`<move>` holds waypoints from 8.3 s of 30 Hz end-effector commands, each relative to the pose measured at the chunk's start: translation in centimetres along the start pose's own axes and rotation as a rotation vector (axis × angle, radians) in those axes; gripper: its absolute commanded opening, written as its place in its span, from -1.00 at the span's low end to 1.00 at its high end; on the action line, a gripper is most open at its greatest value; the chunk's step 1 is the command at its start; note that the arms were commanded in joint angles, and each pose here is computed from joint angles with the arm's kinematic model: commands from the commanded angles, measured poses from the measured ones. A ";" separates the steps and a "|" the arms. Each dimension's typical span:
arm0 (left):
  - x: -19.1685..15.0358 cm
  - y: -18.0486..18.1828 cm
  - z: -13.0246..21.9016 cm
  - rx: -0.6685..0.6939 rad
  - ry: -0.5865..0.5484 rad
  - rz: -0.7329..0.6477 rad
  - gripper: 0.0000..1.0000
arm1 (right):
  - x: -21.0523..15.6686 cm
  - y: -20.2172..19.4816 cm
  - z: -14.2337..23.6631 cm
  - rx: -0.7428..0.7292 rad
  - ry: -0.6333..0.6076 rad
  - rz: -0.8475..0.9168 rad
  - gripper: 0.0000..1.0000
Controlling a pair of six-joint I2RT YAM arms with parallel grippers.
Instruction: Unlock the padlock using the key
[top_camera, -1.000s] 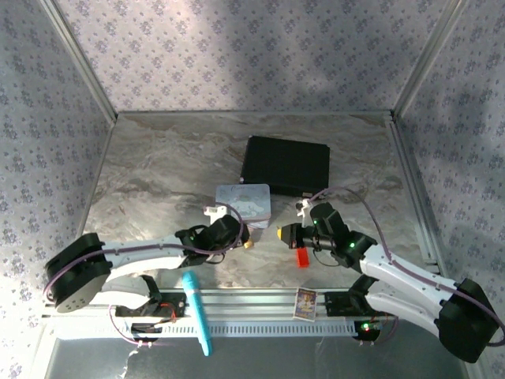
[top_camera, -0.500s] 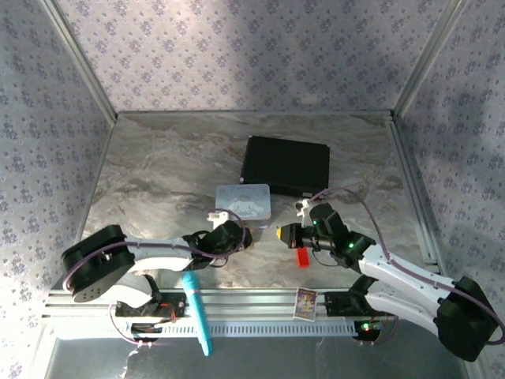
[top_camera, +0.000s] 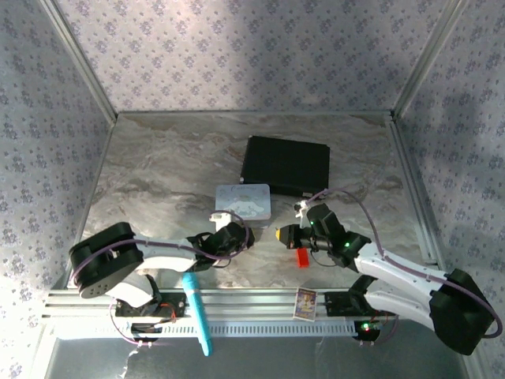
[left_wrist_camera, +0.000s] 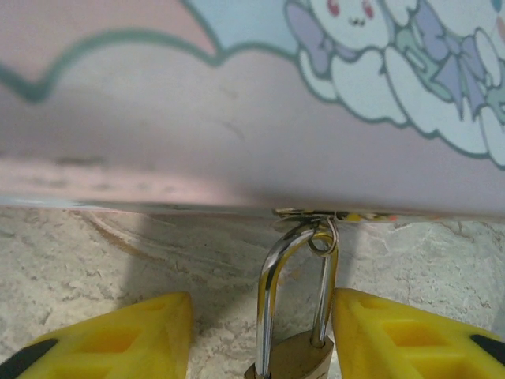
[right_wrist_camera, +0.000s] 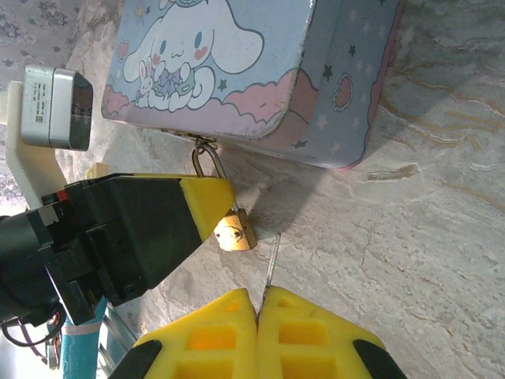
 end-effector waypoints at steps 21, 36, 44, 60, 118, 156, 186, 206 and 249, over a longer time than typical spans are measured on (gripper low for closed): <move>0.0 -2.5 0.0 -0.117 0.064 0.220 -0.78 | -2.5 -1.4 -3.8 0.190 0.125 -0.260 -1.00; 1.9 -2.2 0.8 -0.174 -0.055 0.452 -0.87 | -1.7 -0.8 -4.6 0.429 0.212 -0.366 -1.00; 2.7 -2.8 1.1 -0.216 -0.109 0.521 -0.91 | -1.4 -1.0 -4.4 0.445 0.272 -0.392 -1.00; 3.6 -2.9 1.2 -0.274 -0.160 0.690 -1.00 | 0.3 0.1 -4.8 0.513 0.260 -0.459 -1.00; 7.7 -3.3 4.6 -0.425 -0.271 0.784 -1.00 | 4.2 3.7 -3.8 0.647 0.219 -0.357 -1.00; 6.9 -4.2 3.8 -0.497 -0.172 0.845 -1.00 | 5.1 2.6 -3.8 0.625 0.114 -0.328 -1.00; 5.6 -5.7 2.5 -0.589 -0.081 0.889 -1.00 | 4.1 -1.9 -5.7 0.487 0.143 -0.400 -1.00; 4.8 -6.6 0.4 -0.664 -0.037 0.976 -1.00 | 1.9 -4.2 -7.6 0.394 0.113 -0.478 -1.00; 2.3 -4.5 -0.7 -0.293 0.018 0.808 -1.00 | 0.1 -3.3 -5.0 -0.040 0.147 -0.094 -0.04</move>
Point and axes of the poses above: each hand's point on the last joint's axis, 136 mm out from that joint toward the fingers, its own z axis back along the fingers, its own y axis along the line the jaws close on, x = y × z, the point moved 10 cm from there along z, back along the fingers, and after that the axes turned 6 degrees about -z, right-handed, at the moved point
